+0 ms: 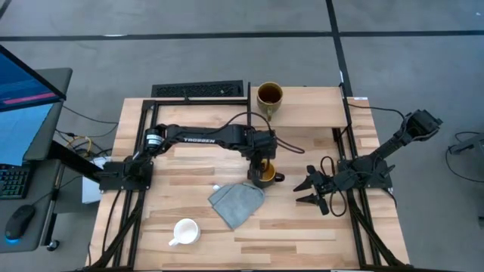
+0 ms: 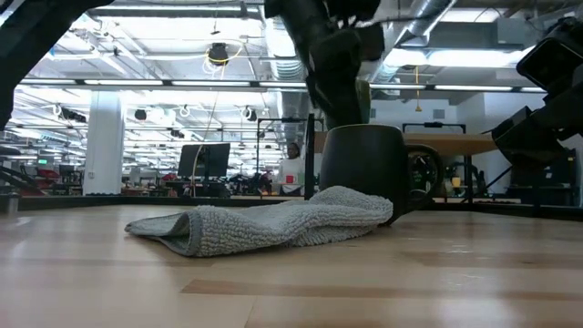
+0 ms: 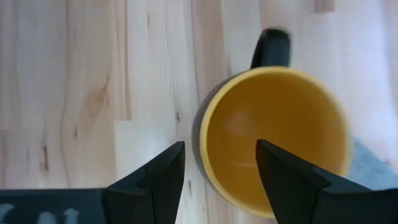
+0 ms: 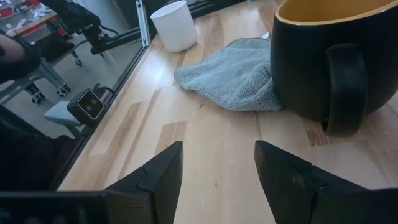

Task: Stack small to large cups/mugs on shelf
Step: Put the yellow mug on the shelf

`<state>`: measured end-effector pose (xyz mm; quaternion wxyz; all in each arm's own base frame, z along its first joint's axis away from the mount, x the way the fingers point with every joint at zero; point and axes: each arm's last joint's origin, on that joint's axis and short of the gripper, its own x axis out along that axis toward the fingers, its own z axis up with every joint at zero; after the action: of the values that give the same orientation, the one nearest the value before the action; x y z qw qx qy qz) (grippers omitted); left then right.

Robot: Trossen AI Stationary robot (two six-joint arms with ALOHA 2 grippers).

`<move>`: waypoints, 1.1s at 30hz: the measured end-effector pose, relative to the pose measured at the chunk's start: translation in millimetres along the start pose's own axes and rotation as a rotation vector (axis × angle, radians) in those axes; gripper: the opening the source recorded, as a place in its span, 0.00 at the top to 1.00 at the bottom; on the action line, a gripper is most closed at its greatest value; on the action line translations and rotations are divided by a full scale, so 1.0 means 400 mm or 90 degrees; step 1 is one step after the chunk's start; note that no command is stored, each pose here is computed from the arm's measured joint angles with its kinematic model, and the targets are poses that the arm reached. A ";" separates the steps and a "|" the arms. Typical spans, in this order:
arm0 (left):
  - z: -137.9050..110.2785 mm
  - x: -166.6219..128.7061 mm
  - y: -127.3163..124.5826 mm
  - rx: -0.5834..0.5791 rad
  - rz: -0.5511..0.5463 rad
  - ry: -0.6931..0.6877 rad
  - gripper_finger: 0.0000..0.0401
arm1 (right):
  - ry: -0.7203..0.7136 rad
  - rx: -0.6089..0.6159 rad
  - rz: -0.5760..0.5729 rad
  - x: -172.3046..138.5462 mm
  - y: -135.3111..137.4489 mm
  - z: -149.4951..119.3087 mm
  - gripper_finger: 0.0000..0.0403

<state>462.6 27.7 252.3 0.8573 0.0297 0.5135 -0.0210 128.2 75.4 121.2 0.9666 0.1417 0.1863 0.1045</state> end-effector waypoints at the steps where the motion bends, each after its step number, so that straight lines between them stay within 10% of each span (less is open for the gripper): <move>1: 0.004 -0.011 -0.001 0.000 -0.002 -0.001 0.53 | 0.000 0.000 0.000 0.000 0.000 0.000 0.45; 20: 0.024 -0.329 -0.022 0.026 0.041 -0.222 0.53 | -0.006 -0.018 -0.008 -0.014 0.035 -0.021 0.45; 33: -0.189 -0.376 -0.049 0.009 0.067 -0.386 0.53 | -0.041 -0.035 -0.024 -0.042 0.075 -0.042 0.45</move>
<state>323.8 14.6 348.8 0.9712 0.0546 0.2317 0.0116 102.0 103.2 121.3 0.9774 0.1151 0.1547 0.0869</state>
